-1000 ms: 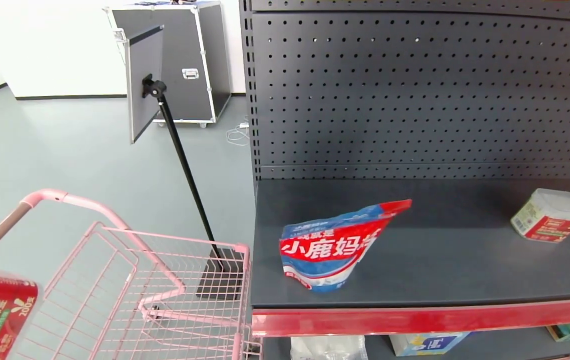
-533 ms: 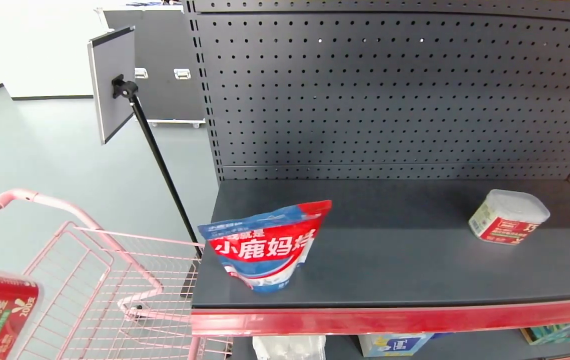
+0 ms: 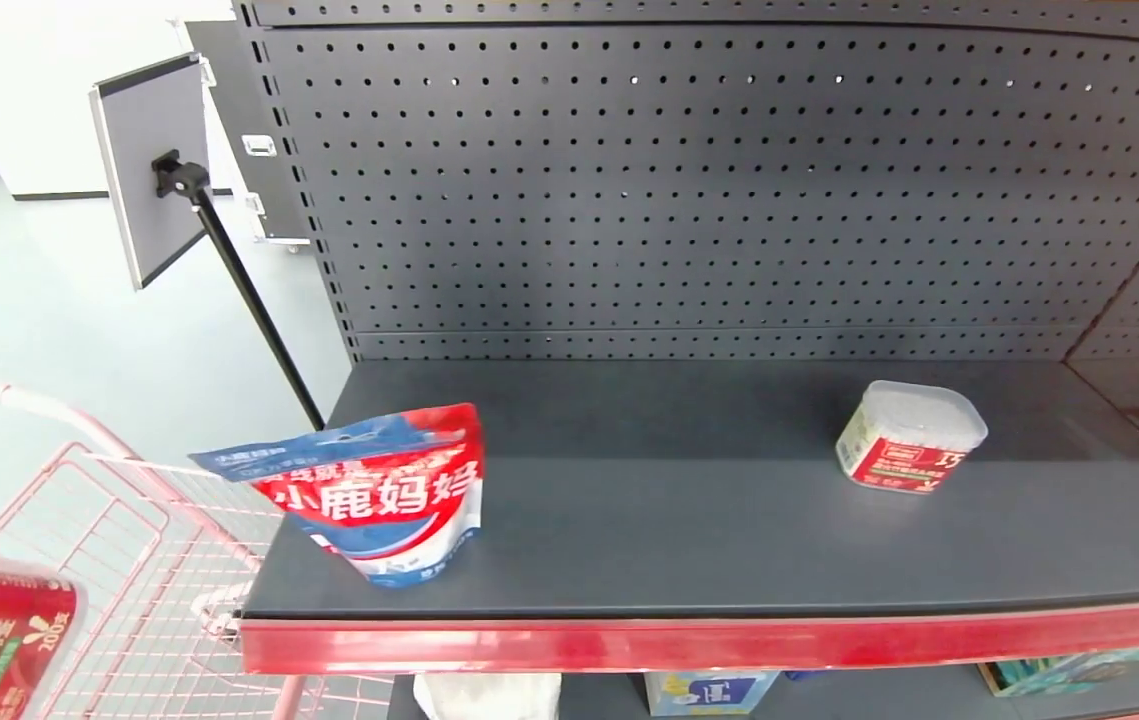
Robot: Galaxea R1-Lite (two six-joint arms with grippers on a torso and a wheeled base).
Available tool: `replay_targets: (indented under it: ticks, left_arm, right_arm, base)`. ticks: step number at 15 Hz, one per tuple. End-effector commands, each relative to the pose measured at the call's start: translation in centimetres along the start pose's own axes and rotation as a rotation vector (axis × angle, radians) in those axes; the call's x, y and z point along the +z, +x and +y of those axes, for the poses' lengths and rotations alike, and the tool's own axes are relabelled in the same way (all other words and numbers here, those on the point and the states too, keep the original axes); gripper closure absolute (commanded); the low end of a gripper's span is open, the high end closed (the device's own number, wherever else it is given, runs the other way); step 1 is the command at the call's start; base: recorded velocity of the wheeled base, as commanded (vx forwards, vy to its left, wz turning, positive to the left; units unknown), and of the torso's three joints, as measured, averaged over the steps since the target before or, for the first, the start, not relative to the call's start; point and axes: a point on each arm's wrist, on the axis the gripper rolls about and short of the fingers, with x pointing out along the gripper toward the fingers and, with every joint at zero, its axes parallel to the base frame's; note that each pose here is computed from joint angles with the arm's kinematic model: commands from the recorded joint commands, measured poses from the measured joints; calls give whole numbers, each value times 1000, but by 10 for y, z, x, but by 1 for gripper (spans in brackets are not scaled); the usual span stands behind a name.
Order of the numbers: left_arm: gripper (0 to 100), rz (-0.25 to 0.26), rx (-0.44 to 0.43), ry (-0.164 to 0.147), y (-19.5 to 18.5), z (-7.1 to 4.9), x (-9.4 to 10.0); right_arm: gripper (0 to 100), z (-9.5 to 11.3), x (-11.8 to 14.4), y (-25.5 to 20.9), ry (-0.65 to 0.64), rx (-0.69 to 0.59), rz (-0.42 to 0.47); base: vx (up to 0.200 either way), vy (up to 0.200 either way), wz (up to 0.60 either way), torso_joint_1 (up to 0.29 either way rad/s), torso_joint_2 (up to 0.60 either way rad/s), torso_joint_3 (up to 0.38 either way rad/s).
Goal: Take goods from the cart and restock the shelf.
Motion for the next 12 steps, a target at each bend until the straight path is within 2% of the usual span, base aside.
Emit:
replay_targets:
  ticks: [1, 4, 9, 12]
  left_arm:
    - [100, 0, 0, 0, -5, 0, -4]
    - [100, 18, -2, 2, -12, 1, -11]
    - [100, 13, -7, 4, -13, 1, -11]
    - [100, 14, -14, 21, -13, 1, -12]
  right_arm:
    - [0, 0, 0, 0, 1, 0, 0]
    - [0, 0, 0, 0, 0, 0, 0]
    - [0, 0, 0, 0, 1, 2, 0]
    - [0, 0, 0, 0, 1, 3, 0]
  base:
    - [0, -200, 0, 2, 2, 2]
    - [0, -200, 0, 4, 5, 1]
    - [0, -200, 0, 1, 3, 3]
    - [0, -200, 0, 2, 2, 2]
